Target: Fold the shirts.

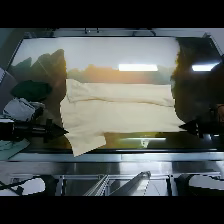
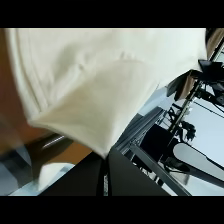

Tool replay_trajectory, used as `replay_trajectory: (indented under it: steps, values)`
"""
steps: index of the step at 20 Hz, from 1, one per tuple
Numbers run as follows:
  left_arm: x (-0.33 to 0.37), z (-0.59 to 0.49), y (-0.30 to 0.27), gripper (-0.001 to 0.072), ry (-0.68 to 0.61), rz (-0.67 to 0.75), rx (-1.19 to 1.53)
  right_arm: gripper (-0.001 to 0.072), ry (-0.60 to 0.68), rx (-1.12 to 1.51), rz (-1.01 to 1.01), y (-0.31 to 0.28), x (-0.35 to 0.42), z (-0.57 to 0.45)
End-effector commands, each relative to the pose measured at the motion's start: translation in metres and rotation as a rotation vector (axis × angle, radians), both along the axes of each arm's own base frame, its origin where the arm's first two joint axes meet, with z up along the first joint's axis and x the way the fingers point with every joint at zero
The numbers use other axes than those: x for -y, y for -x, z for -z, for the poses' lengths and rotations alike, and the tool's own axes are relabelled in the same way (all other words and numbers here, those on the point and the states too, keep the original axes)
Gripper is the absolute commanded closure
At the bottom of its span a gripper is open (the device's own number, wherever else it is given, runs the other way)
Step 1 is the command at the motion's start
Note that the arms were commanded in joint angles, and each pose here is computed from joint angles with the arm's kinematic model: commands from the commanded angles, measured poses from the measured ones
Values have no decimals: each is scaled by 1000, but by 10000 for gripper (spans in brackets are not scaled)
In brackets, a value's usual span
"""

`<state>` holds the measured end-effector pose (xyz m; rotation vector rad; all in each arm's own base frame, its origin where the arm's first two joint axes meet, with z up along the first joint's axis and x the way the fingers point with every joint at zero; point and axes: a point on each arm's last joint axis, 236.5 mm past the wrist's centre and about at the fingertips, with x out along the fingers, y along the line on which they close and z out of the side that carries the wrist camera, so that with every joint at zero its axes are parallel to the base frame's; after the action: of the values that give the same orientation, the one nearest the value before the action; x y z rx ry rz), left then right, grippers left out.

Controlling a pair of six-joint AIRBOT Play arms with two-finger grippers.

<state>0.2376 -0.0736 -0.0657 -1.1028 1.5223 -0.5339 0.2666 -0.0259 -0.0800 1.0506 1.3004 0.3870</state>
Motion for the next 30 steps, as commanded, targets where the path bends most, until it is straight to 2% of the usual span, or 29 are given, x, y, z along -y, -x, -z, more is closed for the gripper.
replay_trajectory:
  steps: [1, 6, 8, 11, 15, 20, 26, 30]
  values:
    - [1, -24, 7, 676, 20, -47, 19, 693, 27, -17, 30, 7, 12, -5]
    - [1, -79, -28, 675, 31, -118, 231, 693, 22, 16, 39, 2, 10, -19]
    - [-2, -94, -40, 675, 28, -126, 280, 693, -35, 136, 93, -24, 6, -40]
    - [3, -97, -56, 675, 29, -63, 291, 693, -93, 345, 179, -75, -2, -75]
    - [11, -83, -101, 676, 25, 11, 279, 693, 81, 371, 178, -114, -18, -51]
    - [-3, -72, -175, 675, 2, 29, 308, 693, 260, 408, 266, -151, 5, -42]
    - [2, -30, -223, 686, 23, 74, 271, 692, 266, 426, 200, -165, -8, -11]
    - [-1, -12, -223, 693, 26, 139, 188, 681, 255, 386, 158, -160, -18, 17]
